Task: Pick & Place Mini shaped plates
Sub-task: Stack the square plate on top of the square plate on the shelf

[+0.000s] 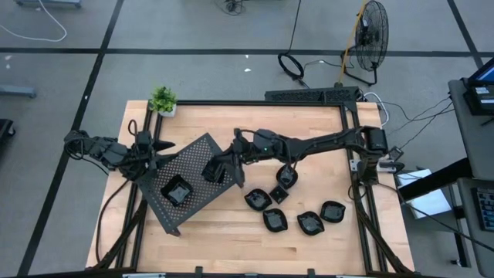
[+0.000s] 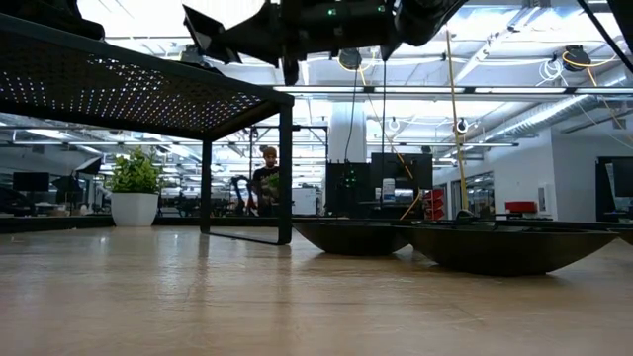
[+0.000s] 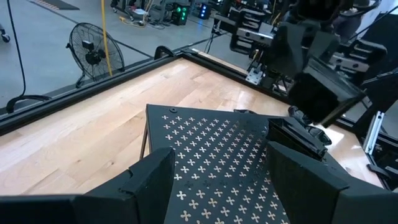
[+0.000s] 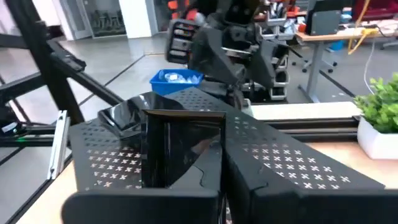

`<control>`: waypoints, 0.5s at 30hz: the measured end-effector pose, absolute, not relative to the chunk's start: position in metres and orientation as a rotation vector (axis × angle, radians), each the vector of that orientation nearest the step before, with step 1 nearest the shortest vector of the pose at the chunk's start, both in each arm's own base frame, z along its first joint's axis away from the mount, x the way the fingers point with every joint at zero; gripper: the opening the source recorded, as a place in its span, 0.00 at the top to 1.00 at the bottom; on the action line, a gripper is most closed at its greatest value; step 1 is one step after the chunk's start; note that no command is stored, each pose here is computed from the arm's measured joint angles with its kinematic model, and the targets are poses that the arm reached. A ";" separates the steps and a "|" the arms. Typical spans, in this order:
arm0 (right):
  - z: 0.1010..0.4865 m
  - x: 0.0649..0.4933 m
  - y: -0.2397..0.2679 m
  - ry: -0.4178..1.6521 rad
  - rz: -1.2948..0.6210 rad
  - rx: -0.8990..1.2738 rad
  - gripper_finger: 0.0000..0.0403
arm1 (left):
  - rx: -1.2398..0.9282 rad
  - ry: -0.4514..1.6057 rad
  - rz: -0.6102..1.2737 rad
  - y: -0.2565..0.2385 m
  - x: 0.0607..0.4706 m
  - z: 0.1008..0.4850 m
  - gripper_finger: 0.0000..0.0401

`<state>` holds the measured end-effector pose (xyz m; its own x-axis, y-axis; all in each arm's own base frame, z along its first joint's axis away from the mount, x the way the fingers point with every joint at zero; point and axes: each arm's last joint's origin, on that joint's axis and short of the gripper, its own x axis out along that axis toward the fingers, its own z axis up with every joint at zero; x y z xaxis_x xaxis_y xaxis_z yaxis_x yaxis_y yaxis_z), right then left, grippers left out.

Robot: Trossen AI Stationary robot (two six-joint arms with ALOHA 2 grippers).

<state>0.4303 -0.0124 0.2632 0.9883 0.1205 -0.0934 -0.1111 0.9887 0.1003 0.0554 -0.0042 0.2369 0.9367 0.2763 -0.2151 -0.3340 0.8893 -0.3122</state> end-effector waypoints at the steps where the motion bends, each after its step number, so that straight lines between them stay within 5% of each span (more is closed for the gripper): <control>1: 0.262 0.431 -0.013 0.102 0.114 0.102 1.00 | -0.352 0.168 0.319 -0.004 0.055 0.237 0.36; 15: 0.247 0.438 -0.009 0.113 0.122 0.121 0.93 | -0.353 0.167 0.318 -0.004 0.055 0.237 0.36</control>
<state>0.4379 -0.0093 0.2468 0.9863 0.1277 -0.1044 -0.1141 0.9853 0.1273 0.0554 -0.0042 0.2369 0.9367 0.2763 -0.2153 -0.3341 0.8894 -0.3119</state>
